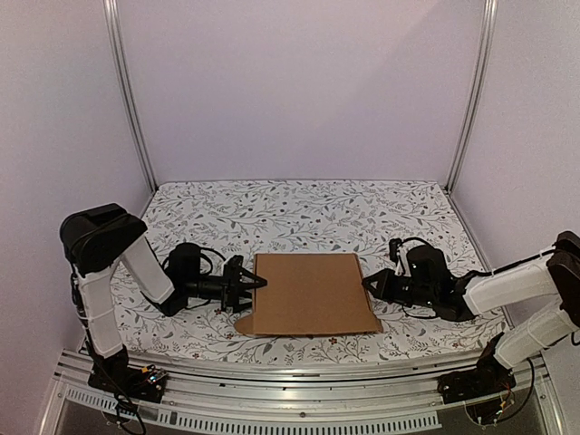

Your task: Fold the paper box

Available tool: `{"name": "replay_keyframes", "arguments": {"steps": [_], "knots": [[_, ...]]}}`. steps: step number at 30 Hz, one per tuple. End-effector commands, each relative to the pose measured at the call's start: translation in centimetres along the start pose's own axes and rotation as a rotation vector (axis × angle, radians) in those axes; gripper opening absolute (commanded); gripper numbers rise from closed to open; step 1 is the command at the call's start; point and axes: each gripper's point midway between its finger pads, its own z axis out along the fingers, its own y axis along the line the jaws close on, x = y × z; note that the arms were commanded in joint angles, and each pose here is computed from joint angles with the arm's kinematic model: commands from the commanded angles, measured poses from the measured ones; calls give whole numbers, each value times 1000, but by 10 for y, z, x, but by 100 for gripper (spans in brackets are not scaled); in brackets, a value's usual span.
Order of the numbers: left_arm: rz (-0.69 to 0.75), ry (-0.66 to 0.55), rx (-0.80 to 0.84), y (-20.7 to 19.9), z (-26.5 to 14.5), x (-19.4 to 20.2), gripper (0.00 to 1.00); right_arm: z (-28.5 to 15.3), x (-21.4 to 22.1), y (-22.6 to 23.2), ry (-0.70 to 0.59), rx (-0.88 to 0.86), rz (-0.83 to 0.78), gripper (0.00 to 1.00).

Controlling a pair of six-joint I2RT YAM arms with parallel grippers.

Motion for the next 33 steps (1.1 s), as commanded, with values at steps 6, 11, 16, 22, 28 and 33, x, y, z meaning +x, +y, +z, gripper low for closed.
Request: {"name": "replay_keyframes", "arguments": {"steps": [6, 11, 16, 22, 28, 33], "knots": [[37, 16, -14, -37, -13, 12, 24, -44, -21, 45, 76, -34, -290, 47], [67, 36, -21, -55, -26, 20, 23, -92, -45, 83, 39, -97, -508, 71], [113, 75, -26, -72, -36, 30, 22, -137, -56, 114, 9, -182, -678, 98], [218, 165, 56, -111, -46, 49, 21, -183, -53, 152, -16, -328, -865, 99], [310, 250, 137, -146, -62, 72, 20, -219, -30, 179, -54, -408, -1241, 99], [365, 278, 174, -164, -74, 85, 20, -238, -9, 186, -121, -435, -1564, 99]]}}
